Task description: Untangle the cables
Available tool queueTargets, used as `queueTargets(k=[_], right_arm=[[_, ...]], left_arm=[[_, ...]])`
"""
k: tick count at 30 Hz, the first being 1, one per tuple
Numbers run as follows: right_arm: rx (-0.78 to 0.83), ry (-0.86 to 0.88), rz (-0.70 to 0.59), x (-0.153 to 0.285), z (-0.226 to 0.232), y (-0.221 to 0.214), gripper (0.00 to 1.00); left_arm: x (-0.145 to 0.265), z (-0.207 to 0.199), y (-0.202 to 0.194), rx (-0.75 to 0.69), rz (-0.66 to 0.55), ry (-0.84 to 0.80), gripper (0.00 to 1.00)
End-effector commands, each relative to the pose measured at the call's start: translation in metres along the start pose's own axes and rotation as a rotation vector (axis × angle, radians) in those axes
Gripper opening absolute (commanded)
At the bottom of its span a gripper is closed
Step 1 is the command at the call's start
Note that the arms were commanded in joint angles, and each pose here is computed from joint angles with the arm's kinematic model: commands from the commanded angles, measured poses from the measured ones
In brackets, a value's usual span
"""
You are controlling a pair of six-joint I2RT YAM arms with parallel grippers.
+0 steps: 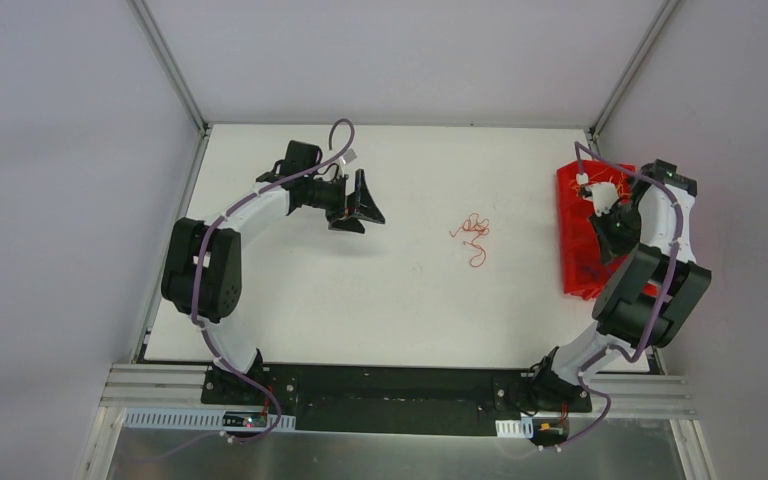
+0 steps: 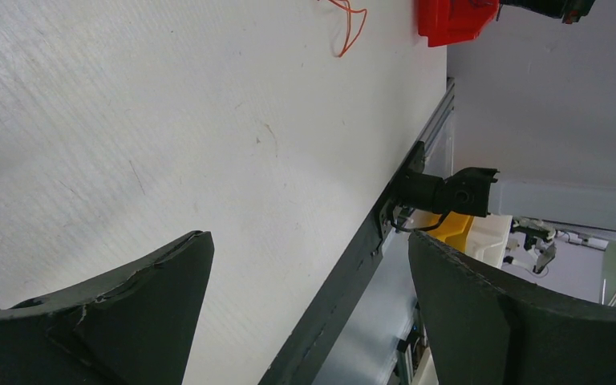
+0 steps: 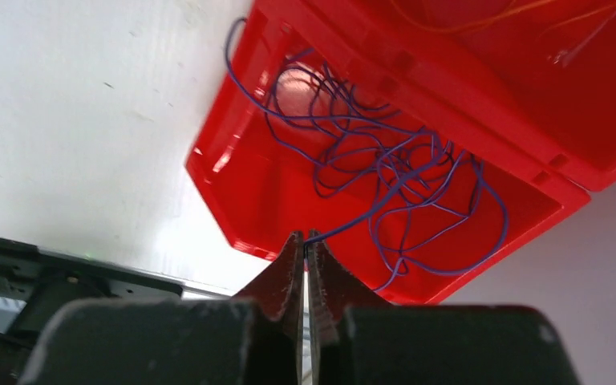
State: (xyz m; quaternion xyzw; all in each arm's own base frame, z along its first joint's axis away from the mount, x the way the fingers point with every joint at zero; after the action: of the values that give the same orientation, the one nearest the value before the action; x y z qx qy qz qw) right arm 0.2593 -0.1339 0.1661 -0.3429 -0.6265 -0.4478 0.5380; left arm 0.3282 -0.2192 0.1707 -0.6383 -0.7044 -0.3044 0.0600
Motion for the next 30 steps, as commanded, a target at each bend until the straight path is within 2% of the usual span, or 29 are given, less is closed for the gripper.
queueTargets(k=[1, 6, 9, 11, 12, 16, 24, 30], right_arm=[[0.110, 0.052, 0.128, -0.009, -0.014, -0.019, 0.00], [0.079, 0.016, 0.218, -0.033, -0.026, -0.031, 0.00], [0.060, 0.010, 0.206, -0.036, -0.021, -0.028, 0.00], [0.056, 0.005, 0.197, -0.036, -0.015, -0.021, 0.06], [0.051, 0.003, 0.188, -0.035, -0.011, -0.018, 0.13], [0.003, 0.011, 0.153, -0.030, -0.005, -0.006, 0.29], [-0.047, 0.100, 0.063, 0.004, 0.015, 0.007, 0.40], [-0.046, 0.140, 0.058, -0.006, 0.028, 0.017, 0.41]], left_arm=[[0.000, 0.003, 0.001, 0.012, 0.001, -0.026, 0.95], [0.000, 0.005, 0.000, 0.017, 0.000, -0.021, 0.95], [-0.002, 0.008, 0.000, 0.031, 0.006, -0.023, 0.95], [-0.003, 0.008, 0.000, 0.034, 0.007, -0.024, 0.95], [-0.003, 0.008, 0.001, 0.034, 0.006, -0.025, 0.95], [-0.002, 0.006, 0.002, 0.031, 0.004, -0.027, 0.95], [-0.003, 0.008, -0.001, 0.032, 0.005, -0.027, 0.95], [-0.004, 0.007, 0.001, 0.039, 0.008, -0.040, 0.94]])
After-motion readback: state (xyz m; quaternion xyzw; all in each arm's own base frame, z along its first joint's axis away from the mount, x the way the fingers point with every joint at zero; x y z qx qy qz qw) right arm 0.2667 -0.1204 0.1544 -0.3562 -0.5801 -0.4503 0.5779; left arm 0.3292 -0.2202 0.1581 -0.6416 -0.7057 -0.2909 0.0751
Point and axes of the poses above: each gripper's point midway between its finger pads, its own x axis back along the fingers, its own z axis along the line the jaws close on, y = z × x, the point moved 4 cm from there along x, back along the fingers, and after that the axes turned 3 degrees about -x, right-handed, at the moved point
